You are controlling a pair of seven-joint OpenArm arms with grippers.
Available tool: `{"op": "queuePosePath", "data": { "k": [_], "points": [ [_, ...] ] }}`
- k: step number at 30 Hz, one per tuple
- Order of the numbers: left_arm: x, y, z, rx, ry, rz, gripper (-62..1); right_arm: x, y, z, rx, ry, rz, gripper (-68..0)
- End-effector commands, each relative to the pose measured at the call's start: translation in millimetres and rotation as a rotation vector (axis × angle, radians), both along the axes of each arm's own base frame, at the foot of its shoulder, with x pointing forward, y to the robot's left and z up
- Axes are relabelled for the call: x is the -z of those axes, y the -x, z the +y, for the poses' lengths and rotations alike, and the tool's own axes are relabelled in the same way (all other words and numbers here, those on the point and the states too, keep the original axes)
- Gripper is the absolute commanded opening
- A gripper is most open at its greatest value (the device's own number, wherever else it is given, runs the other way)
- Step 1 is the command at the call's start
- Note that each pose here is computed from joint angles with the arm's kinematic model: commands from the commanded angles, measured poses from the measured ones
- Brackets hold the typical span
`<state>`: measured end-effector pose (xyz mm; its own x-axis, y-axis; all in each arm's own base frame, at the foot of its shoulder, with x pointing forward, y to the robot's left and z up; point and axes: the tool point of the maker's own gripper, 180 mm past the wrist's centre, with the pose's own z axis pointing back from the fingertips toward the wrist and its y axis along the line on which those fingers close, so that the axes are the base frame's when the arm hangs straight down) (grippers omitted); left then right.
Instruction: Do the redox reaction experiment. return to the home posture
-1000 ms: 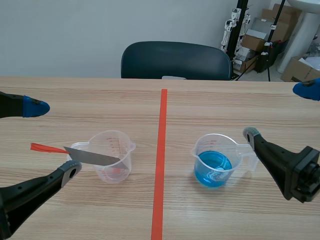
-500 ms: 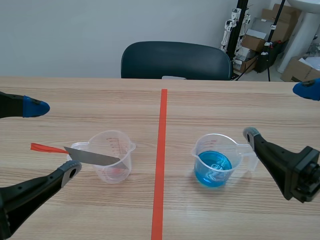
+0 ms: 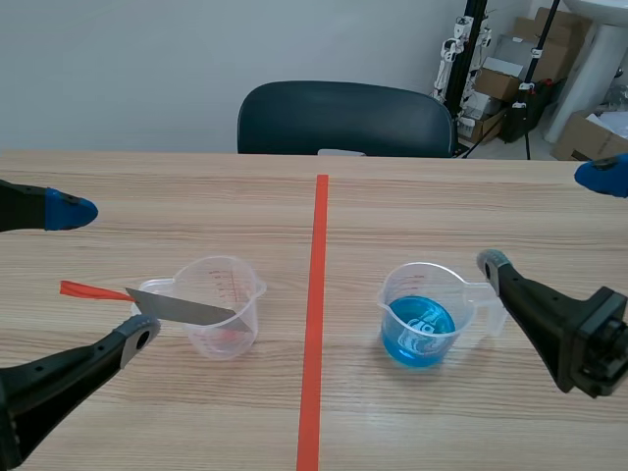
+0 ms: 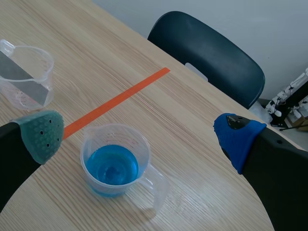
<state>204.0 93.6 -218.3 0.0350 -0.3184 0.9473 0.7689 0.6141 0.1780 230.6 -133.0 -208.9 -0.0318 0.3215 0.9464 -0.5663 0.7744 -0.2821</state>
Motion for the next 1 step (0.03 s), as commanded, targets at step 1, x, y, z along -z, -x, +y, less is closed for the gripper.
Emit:
{"op": "queuePosePath", "data": {
  "k": [1],
  "points": [
    [-6.3,0.0,-3.2,0.0,0.028,-0.014,1.4,-13.3,-3.0,2.5,-0.013,-0.009,-0.045,0.4]
  ]
}}
